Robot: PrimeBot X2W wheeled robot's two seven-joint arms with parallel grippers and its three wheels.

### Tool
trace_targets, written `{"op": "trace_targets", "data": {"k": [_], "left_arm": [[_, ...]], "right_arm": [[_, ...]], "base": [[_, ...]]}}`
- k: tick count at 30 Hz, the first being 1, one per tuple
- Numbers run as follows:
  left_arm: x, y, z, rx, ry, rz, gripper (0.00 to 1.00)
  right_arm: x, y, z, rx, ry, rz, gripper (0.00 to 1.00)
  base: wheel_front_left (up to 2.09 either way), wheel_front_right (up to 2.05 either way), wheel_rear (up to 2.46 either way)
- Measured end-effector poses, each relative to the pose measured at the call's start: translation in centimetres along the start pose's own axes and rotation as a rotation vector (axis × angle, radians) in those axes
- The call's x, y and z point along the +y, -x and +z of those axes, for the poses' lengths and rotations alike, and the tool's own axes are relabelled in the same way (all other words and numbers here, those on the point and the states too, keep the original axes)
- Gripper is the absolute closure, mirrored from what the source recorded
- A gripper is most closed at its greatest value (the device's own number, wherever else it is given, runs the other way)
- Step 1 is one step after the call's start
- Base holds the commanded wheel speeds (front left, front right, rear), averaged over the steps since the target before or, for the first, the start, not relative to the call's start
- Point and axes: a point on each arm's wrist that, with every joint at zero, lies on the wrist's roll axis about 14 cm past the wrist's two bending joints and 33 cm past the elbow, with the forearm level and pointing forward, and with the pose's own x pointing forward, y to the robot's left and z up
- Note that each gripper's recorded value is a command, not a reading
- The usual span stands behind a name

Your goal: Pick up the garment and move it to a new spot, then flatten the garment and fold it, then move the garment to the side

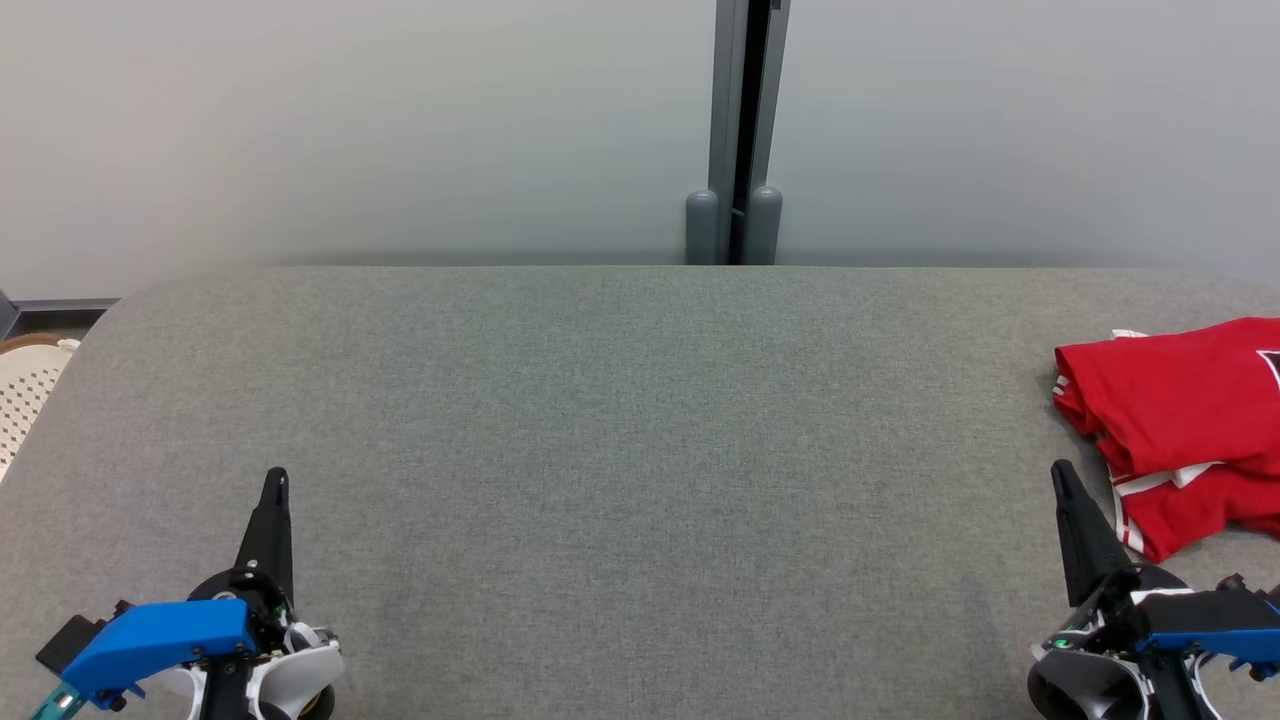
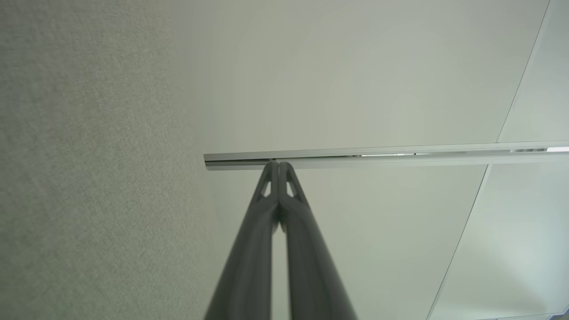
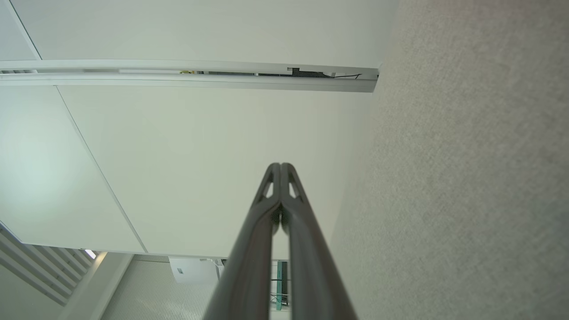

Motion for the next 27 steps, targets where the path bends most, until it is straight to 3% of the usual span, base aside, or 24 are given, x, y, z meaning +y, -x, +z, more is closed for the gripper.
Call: {"op": "trace_targets", "data": {"k": [27], "left_arm": [[-0.40,-0.06,0.12,-0.002,0.026,-0.017,1.00]], "right_arm": [[0.25,-0.02,0.01,0.002,-0.030,0.009,1.00]], "base": [[0.00,0.00,0.00]]}}
